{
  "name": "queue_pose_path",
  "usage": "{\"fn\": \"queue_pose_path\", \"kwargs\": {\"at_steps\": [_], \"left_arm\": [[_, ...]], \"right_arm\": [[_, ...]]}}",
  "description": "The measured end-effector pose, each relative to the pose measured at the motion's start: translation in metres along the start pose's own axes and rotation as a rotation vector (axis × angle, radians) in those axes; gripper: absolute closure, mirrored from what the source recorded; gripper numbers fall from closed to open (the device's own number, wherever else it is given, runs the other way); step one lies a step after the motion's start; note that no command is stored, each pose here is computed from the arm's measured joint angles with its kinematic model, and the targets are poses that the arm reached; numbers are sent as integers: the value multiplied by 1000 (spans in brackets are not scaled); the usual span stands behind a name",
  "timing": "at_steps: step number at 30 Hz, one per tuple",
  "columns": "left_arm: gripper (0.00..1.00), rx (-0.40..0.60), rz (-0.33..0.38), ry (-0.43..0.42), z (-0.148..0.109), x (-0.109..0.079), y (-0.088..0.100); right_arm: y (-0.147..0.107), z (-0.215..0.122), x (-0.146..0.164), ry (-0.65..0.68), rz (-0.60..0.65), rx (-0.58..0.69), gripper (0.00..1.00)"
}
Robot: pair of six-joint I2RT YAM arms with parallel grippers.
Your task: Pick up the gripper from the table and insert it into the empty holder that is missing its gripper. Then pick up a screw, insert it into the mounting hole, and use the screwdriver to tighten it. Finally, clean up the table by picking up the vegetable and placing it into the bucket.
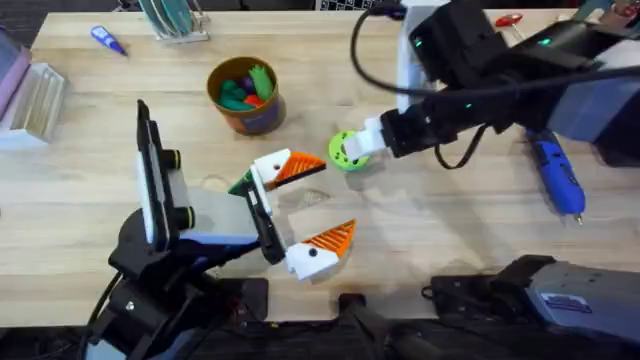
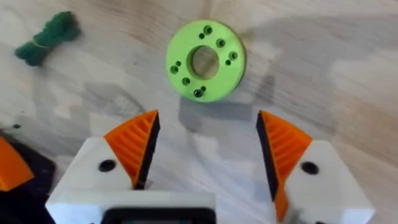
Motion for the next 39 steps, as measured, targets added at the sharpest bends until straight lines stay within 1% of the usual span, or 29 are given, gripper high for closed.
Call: {"fn": "queue_pose_path", "kwargs": {"at_steps": [3,5,7,9,12,16,20,24,28,31,36,39], "left_arm": [[15,0,0,0,0,0,0],[15,0,0,0,0,0,0],[15,0,0,0,0,0,0],[15,0,0,0,0,0,0],[15,0,0,0,0,0,0],[15,0,0,0,0,0,0],[15,0,0,0,0,0,0],[15,0,0,0,0,0,0],[14,0,0,0,0,0,0],[15,0,0,0,0,0,0],[15,0,0,0,0,0,0],[15,0,0,0,0,0,0]], "right_arm": [[-1,7,1,-44,-43,11,155],[-1,14,2,-61,-61,26,170],[-3,22,3,-72,-72,47,215],[-6,30,3,-77,-81,71,286],[-8,42,7,-77,-97,96,312],[-5,50,15,-68,-124,89,416],[1,52,19,-64,-137,58,444],[3,52,19,-66,-138,52,515],[2,58,18,-68,-136,64,522],[1,64,14,-82,-134,80,667],[3,64,14,-82,-134,75,820],[3,65,15,-80,-135,76,882]]}}
Point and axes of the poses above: each hand's point on the last joint's axis, 136 mm out from that joint toward the fingers, its own z axis out along the fingers, its own x axis along the line the jaws close on, y = z × x, the point moved 1 cm from there along -z, back along the fingers, and after that the axes turned 7 degrees about -z, right-handed, at the moved point
